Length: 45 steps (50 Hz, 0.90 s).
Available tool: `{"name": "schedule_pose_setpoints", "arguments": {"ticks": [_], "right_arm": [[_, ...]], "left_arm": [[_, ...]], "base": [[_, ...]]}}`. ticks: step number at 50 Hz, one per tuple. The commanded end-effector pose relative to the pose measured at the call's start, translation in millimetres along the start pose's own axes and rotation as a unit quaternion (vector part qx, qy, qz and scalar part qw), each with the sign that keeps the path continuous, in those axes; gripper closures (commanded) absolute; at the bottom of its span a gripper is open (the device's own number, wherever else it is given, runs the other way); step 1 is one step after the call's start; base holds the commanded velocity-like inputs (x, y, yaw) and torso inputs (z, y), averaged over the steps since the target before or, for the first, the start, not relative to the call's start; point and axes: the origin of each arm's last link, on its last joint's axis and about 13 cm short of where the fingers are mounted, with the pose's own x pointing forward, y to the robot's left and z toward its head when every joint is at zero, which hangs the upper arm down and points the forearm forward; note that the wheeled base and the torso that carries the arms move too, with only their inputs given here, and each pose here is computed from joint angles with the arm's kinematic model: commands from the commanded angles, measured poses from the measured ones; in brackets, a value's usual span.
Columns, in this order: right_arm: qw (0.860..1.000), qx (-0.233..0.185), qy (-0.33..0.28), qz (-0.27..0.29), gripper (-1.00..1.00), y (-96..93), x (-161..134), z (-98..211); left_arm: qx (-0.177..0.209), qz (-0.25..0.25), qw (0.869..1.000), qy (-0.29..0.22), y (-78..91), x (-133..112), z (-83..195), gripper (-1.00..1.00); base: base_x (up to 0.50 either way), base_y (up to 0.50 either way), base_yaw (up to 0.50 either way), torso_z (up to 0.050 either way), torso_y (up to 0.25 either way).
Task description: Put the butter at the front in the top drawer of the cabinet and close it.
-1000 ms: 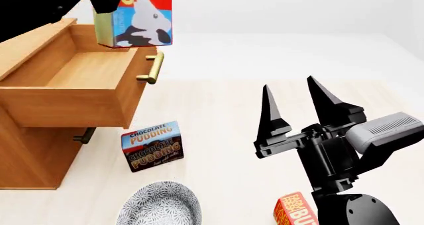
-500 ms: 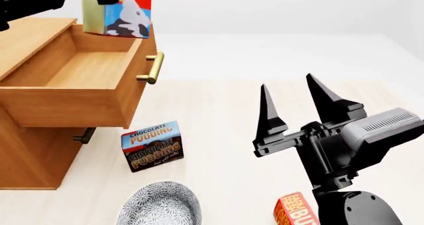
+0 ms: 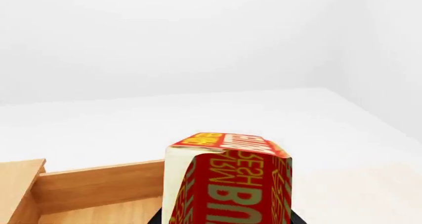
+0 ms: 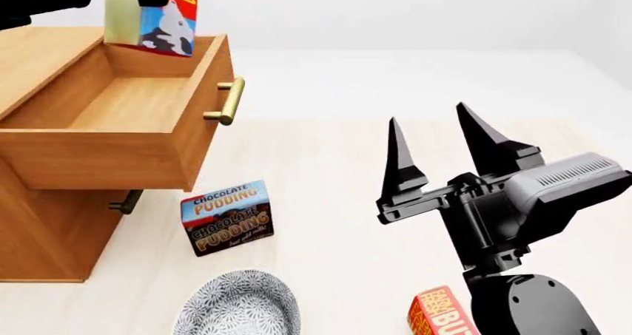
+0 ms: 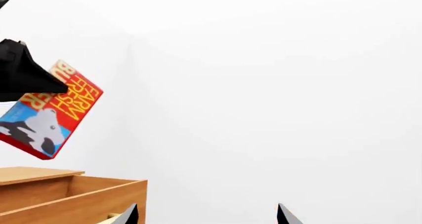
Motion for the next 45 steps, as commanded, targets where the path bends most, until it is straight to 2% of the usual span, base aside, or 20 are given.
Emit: {"name": "schedule_pose_setpoints", "arguments": {"ticks": [1,15,30,45], "right_arm": [[1.0,0.0,0.0,0.0,-1.0,-0.9,4,-3],[1.0,0.001,0.0,-0.002,-1.0,-0.4,7,-6],[1.0,0.004,0.003,-0.002,-1.0,-1.1,4,-7],[1.0,0.007,0.005,0.0,-1.0,-1.5,3,-9]], "left_arm": [[0.017,0.033,0.999,-0.009,9.9,6,15,1.0],[0.045,0.074,0.996,0.034,23.6,25,12,1.0],[0.071,0.101,0.99,0.07,30.7,42,5,1.0],[0.081,0.135,0.982,0.103,36.4,47,-3,1.0]], "base": [[0.0,0.0,0.0,0.0,0.0],[0.0,0.0,0.0,0.001,0.001],[0.0,0.0,0.0,0.0,0.001],[0.0,0.0,0.0,0.001,0.001]]}}
